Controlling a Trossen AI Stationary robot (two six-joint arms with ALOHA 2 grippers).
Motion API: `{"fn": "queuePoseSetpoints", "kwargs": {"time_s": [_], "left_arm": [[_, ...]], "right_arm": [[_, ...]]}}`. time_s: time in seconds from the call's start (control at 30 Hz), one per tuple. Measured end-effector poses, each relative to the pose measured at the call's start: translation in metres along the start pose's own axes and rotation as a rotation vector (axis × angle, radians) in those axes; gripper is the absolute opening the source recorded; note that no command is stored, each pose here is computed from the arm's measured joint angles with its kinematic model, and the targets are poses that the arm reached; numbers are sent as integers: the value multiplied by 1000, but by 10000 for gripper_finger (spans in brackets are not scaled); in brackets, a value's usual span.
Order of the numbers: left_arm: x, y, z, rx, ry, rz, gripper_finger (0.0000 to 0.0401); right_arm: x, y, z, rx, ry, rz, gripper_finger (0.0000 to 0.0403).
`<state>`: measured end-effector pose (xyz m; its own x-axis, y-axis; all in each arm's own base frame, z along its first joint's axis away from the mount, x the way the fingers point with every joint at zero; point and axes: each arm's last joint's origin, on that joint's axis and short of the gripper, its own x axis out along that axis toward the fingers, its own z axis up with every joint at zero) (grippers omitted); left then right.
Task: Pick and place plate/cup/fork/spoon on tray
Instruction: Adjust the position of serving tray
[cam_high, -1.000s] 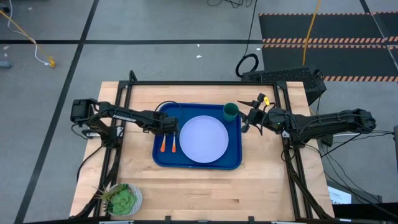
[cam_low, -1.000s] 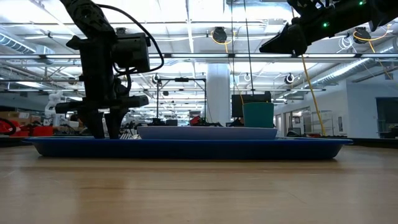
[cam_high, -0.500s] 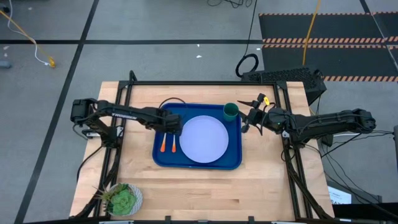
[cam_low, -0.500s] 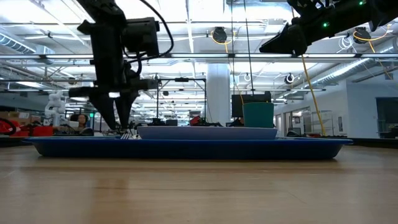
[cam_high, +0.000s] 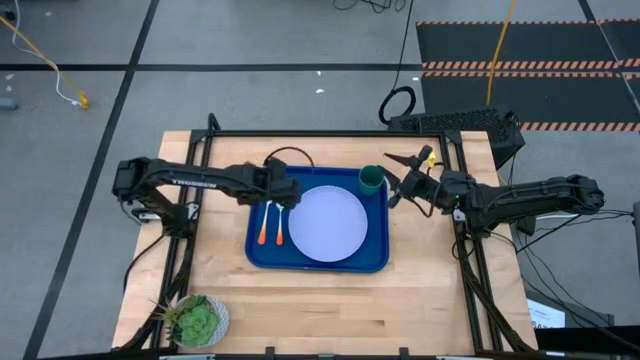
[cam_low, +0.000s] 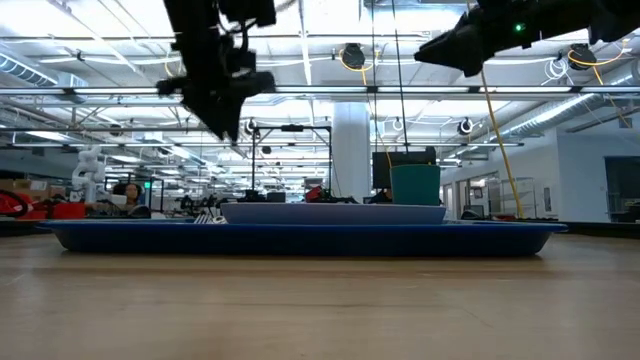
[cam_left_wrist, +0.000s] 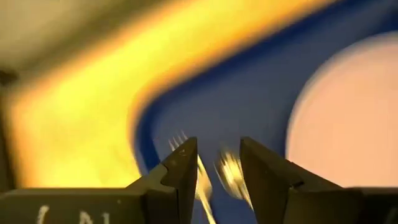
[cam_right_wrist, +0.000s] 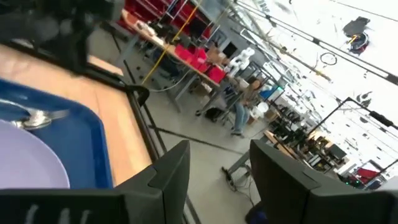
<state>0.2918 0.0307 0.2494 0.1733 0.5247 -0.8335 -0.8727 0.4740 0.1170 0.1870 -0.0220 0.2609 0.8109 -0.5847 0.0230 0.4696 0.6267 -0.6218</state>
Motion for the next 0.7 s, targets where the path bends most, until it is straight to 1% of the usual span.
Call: {"fn": "queuePoseSetpoints", "kwargs": {"time_s": [0.1,0.17,0.23,0.33,0.4,0.43,0.5,0.57,0.6,0.63,0.7], "left_arm": [[-9,-6,4,108,-231,100,124],[-12,-10,4,175,-353,170,124],[-14,-14,5,250,-424,212,124],[-6,-17,9,358,-453,216,124],[6,-16,13,405,-449,194,124],[12,-13,15,420,-444,178,124],[24,-2,20,427,-446,135,124],[30,8,26,401,-497,68,124],[33,16,27,397,-518,41,124],[35,24,27,390,-543,16,124],[32,39,36,335,-639,-78,124]], "right_arm": [[0,1,-2,-12,18,10,160],[0,4,-5,-30,49,34,160],[0,6,-8,-19,71,49,160],[-1,6,-9,37,83,53,160],[-1,6,-9,78,95,42,160],[-1,7,-11,94,126,24,160],[-3,9,-20,74,245,-6,160],[-6,11,-29,24,389,-26,160],[-8,10,-31,18,447,-22,160],[-9,9,-31,47,483,-12,160],[-11,4,-26,137,519,23,160]]}}
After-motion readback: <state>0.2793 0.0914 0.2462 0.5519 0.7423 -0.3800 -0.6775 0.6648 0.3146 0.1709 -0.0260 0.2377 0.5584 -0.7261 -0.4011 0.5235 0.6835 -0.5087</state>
